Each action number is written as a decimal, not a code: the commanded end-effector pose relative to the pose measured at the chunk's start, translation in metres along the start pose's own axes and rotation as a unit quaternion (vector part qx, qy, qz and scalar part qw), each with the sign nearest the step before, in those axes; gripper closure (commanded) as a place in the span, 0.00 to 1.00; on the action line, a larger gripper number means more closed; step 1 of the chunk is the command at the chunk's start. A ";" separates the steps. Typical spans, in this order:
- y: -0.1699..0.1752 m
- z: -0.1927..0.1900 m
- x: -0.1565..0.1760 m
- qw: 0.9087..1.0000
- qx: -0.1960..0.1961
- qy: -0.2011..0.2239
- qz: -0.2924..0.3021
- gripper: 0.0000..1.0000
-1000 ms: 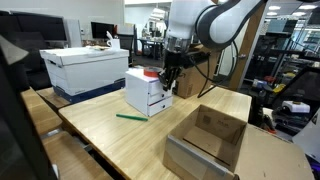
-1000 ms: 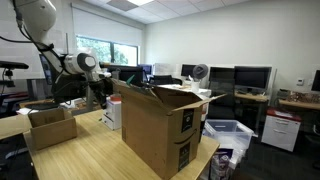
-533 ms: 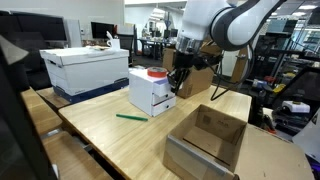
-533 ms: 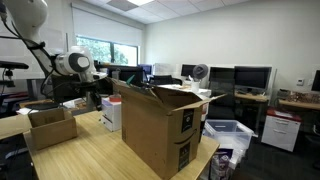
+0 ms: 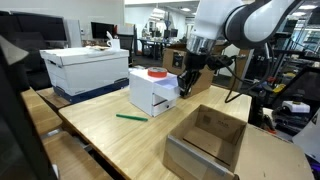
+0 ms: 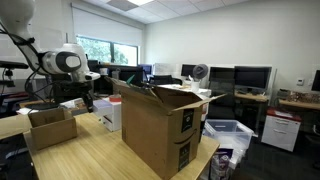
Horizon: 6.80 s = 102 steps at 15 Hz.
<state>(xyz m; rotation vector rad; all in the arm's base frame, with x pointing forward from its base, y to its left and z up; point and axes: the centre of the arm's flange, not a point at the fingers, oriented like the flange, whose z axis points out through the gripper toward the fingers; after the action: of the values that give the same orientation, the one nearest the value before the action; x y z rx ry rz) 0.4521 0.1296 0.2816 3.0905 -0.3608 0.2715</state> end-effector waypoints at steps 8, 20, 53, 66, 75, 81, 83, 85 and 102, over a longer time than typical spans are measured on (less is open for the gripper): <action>0.014 -0.011 -0.019 1.000 0.019 -0.014 -0.004 0.93; 0.006 -0.046 0.001 0.999 0.005 -0.039 -0.005 0.02; -0.053 -0.035 0.161 0.989 0.025 0.028 -0.140 0.00; -0.051 -0.019 0.171 0.990 0.024 0.020 -0.136 0.69; -0.052 -0.021 0.168 0.990 0.024 0.015 -0.137 0.94; -0.051 -0.033 0.155 0.991 0.013 0.019 -0.132 0.94; -0.050 -0.038 0.150 0.991 0.008 0.018 -0.130 0.94; -0.050 -0.044 0.145 0.991 0.002 0.017 -0.130 0.94; -0.029 -0.048 0.070 0.994 -0.008 -0.021 -0.103 0.94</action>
<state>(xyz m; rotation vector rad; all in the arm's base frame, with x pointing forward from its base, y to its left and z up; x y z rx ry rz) 0.5429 0.1462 0.3404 3.0762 -0.0099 0.2190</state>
